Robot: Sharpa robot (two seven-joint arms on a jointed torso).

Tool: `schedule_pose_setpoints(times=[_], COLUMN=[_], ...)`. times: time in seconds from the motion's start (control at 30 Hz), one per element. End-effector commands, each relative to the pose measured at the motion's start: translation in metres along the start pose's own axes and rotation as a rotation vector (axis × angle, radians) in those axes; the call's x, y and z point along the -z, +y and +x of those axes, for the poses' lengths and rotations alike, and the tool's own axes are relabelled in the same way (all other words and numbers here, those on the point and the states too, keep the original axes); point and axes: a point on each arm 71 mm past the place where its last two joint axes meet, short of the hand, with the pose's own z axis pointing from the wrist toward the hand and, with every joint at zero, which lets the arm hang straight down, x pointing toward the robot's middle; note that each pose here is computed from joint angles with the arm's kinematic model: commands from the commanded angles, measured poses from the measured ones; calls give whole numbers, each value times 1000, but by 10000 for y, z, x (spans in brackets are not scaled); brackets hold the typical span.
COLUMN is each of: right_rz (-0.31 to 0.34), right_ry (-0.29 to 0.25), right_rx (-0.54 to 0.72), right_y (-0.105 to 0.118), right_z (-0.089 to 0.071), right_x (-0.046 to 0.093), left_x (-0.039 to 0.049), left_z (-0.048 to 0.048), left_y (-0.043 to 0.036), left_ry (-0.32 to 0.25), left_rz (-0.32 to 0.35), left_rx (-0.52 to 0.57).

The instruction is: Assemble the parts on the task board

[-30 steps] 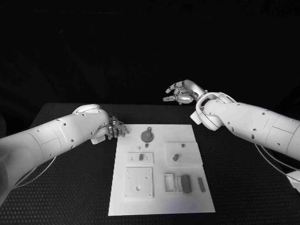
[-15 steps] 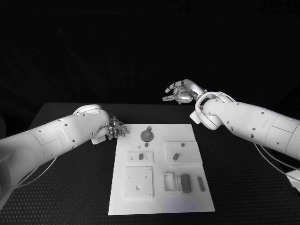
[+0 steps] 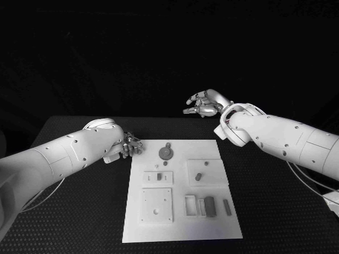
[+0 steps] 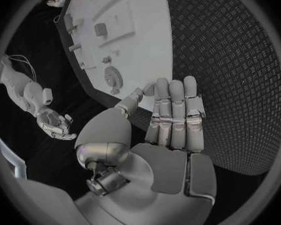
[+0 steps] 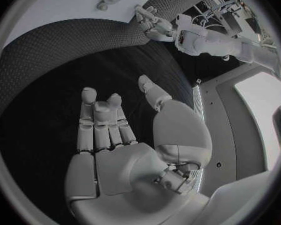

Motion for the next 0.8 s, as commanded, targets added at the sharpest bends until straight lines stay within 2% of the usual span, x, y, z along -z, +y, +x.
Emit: schedule_pose_setpoints(times=[0.03, 0.43, 0.8], right_rz=[-9, -9, -8], right_ry=[13, 12, 11], right_rx=[0, 0, 0], right_y=[12, 11, 9], right_z=[13, 14, 13], right_x=[0, -6, -5], left_x=[-3, -2, 0], left_z=[10, 14, 17], left_y=[-22, -28, 12], left_ry=[8, 12, 33], left_rz=[17, 27, 19], left_rx=[-3, 7, 24])
